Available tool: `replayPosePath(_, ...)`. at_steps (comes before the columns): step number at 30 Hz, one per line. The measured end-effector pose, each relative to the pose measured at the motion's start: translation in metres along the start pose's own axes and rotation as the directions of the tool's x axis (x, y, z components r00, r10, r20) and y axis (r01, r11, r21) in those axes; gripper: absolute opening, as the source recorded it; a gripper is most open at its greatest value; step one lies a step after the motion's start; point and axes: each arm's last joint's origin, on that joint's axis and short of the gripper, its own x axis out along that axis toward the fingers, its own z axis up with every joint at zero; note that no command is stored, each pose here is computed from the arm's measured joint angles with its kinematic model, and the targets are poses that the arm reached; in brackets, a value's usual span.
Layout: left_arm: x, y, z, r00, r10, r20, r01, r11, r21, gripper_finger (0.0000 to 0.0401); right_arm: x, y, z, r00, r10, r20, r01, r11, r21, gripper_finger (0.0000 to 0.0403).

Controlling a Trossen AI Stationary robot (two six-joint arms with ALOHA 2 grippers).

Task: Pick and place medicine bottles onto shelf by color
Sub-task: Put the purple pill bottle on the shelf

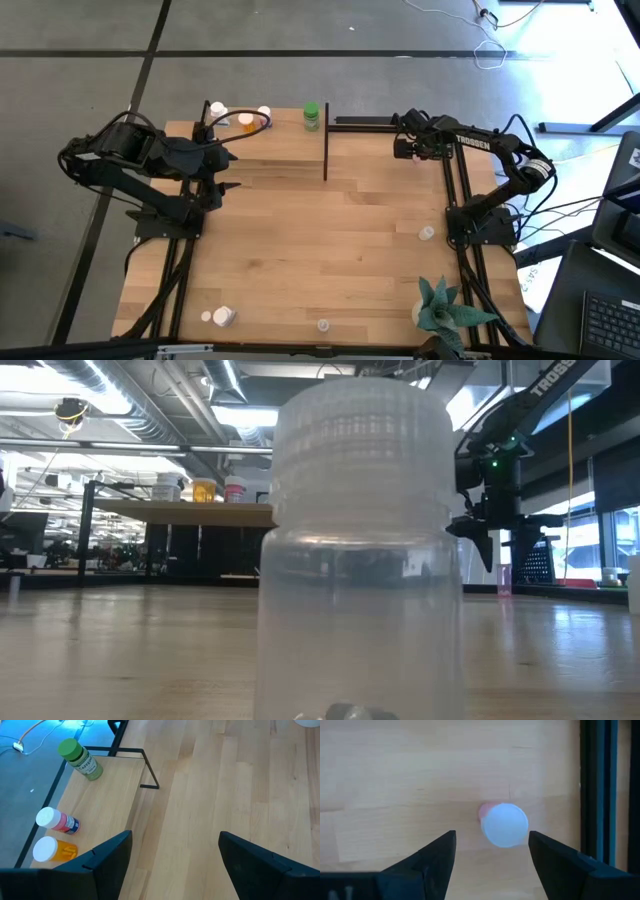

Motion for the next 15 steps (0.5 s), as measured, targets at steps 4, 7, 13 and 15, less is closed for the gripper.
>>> replayPosePath(4,0.0000,0.0000,0.0000,1.000,0.000,0.000,0.000,1.000,0.000,0.0291,0.0000,0.0009,0.0011,1.000,0.007,0.012,-0.007,1.000,0.002,0.0237)
replayPosePath(7,0.0001,0.0000,0.0000,1.000,0.000,0.000,0.000,1.000,0.000,0.0291,0.0000,0.0001,0.0014,1.000,-0.011,0.026,0.011,1.000,0.004,0.0216)
replayPosePath(13,0.0000,0.0000,0.0000,1.000,0.000,0.000,0.000,1.000,0.000,0.0291,0.0004,-0.0012,0.0026,1.000,-0.014,0.026,0.014,1.000,0.010,0.0185)
replayPosePath(15,0.0000,0.0000,0.0000,1.000,0.000,0.000,0.000,1.000,0.000,0.0291,0.0004,-0.0012,0.0026,1.000,-0.014,0.026,0.014,1.000,0.010,0.0179)
